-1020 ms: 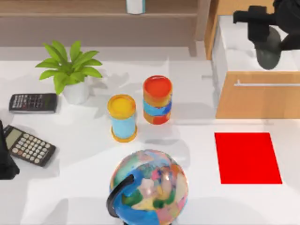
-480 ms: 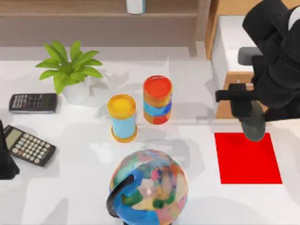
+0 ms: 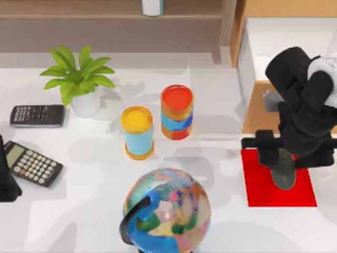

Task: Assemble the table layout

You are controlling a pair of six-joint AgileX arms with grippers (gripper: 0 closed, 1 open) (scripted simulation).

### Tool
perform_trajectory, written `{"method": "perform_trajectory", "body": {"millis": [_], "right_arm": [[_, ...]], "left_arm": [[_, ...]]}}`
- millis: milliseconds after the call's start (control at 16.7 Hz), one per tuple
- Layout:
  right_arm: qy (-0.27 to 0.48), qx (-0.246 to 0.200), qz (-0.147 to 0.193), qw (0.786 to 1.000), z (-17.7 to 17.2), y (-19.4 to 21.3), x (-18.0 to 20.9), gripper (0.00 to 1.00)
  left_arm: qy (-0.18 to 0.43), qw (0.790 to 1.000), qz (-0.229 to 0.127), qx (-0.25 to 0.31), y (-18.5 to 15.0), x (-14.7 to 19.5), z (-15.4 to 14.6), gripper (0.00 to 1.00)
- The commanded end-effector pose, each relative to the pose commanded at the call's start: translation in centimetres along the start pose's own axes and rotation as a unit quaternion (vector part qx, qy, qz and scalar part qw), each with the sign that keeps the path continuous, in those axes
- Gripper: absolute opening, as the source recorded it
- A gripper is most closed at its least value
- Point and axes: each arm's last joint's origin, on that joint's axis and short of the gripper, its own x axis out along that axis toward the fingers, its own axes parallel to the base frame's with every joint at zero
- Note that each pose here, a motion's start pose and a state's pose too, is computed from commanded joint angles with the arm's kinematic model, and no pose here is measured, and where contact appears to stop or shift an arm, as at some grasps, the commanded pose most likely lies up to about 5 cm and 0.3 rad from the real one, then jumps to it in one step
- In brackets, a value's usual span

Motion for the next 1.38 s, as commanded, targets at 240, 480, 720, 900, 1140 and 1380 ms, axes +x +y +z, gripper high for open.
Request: {"method": "perform_trajectory", "body": {"millis": [240, 480, 720, 900, 1140, 1380], "right_arm": [[0.0, 0.001, 0.0, 1.0, 0.0, 0.0, 0.2, 0.0], [-0.002, -0.001, 0.001, 1.0, 0.0, 0.1, 0.1, 0.0], [-0.002, -0.005, 0.003, 1.0, -0.2, 0.2, -0.1, 0.0], [-0.004, -0.009, 0.005, 1.0, -0.4, 0.4, -0.3, 0.0], [-0.01, -0.014, 0.009, 1.0, -0.5, 0.6, -0.6, 0.0], [-0.017, -0.017, 0.013, 1.0, -0.5, 0.7, -1.0, 0.0]], "left_arm": [[0.0, 1.0, 0.0, 0.0, 0.0, 0.0, 0.0, 1.0], [0.0, 1.0, 0.0, 0.0, 0.0, 0.0, 0.0, 1.0], [0.0, 1.0, 0.0, 0.0, 0.0, 0.0, 0.0, 1.0], [0.0, 1.0, 0.0, 0.0, 0.0, 0.0, 0.0, 1.0], [0.0, 1.0, 0.0, 0.0, 0.0, 0.0, 0.0, 1.0], [0.0, 1.0, 0.0, 0.0, 0.0, 0.0, 0.0, 1.0]]}}
